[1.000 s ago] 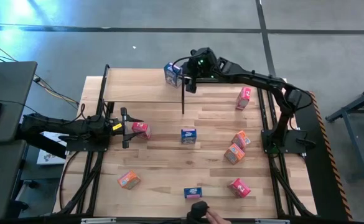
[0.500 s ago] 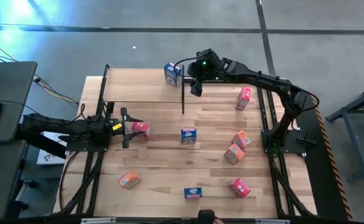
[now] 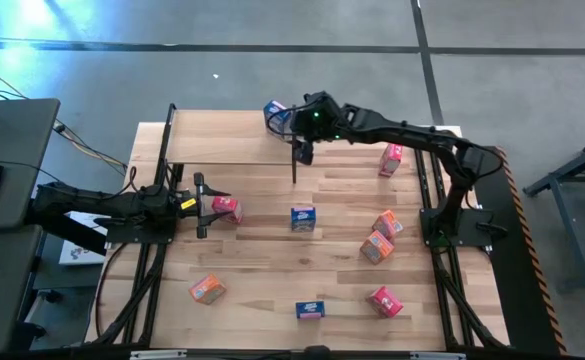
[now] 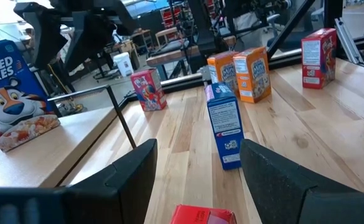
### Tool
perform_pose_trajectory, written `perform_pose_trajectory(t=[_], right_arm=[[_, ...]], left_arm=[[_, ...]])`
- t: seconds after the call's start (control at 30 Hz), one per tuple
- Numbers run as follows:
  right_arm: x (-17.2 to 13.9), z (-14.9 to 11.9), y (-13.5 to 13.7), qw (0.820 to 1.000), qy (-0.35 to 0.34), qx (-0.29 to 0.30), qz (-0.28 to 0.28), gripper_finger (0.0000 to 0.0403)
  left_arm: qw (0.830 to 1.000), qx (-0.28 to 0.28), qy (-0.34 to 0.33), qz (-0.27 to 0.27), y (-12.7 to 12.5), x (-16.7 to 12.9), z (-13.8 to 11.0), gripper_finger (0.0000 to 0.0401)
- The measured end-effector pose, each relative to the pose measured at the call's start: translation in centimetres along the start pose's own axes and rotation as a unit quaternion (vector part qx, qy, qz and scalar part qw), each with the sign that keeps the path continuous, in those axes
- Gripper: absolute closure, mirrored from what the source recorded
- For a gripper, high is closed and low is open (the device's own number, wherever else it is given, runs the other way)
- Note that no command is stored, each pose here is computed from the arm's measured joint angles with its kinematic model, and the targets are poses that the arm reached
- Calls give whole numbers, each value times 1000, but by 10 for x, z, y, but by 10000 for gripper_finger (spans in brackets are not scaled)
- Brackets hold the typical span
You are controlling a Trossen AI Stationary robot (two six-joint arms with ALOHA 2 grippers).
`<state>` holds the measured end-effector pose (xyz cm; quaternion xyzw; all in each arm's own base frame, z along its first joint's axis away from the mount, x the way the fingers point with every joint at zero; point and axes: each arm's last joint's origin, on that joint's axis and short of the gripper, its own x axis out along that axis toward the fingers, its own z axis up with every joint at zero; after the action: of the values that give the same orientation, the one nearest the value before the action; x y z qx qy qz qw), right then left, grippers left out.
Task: Stack cereal on shelf
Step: Put the top blue cereal box on the the shelf
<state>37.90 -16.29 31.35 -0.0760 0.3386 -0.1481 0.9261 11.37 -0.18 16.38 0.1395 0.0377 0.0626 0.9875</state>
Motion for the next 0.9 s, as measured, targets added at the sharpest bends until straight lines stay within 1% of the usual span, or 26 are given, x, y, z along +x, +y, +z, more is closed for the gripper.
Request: perform_pose_trajectory(t=[0.3, 0.57, 0.7, 0.9], right_arm=[[14, -4, 1, 1000, 3, 11, -2, 155], [22, -4, -6, 1000, -13, 16, -19, 155], [25, -3, -10, 999, -24, 23, -37, 155], [25, -4, -13, 998, -22, 26, -48, 155]], left_arm=[[1000, 0, -1, -2, 0, 0, 0, 180], [1000, 0, -1, -2, 0, 0, 0, 180], [1000, 0, -1, -2, 0, 0, 0, 180], [1000, 0, -1, -2, 0, 0, 0, 180]])
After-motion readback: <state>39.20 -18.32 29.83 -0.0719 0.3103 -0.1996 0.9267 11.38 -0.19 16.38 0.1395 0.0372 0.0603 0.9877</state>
